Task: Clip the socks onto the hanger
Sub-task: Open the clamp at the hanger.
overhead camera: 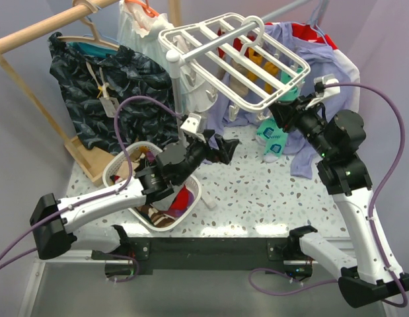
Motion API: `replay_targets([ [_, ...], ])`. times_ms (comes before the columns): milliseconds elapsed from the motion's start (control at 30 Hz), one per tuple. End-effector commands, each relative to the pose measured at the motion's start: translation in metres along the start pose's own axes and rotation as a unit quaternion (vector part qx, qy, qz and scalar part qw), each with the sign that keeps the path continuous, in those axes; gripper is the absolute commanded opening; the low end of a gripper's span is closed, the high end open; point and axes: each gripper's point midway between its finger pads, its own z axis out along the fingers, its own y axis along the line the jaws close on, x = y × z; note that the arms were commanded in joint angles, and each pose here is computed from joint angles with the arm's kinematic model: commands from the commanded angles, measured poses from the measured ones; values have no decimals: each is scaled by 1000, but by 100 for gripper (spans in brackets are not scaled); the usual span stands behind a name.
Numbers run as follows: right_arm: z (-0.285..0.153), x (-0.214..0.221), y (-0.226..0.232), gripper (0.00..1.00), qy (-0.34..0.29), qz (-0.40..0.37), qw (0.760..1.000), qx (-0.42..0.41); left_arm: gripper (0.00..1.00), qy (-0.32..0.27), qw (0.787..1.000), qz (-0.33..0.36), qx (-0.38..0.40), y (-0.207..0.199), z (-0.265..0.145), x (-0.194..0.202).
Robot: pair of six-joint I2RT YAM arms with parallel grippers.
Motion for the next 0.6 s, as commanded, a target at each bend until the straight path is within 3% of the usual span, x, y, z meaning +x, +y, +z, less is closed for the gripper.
replay_targets([
  [0, -3, -4, -1, 4, -7, -8, 1000, 5, 100, 114, 980, -33, -158, 64, -46, 58],
  [33, -3, -4, -1, 4, -7, -9, 1000, 5, 100, 155, 970, -16, -185, 79, -62, 78],
  [233, -4, 1, -2, 4, 4, -9, 1000, 7, 100, 237, 919, -45, -313, 144, -119, 107],
  [567, -4, 6, -3, 5, 11, -8, 1000, 7, 96, 257, 871, -65, -413, 206, -179, 106],
])
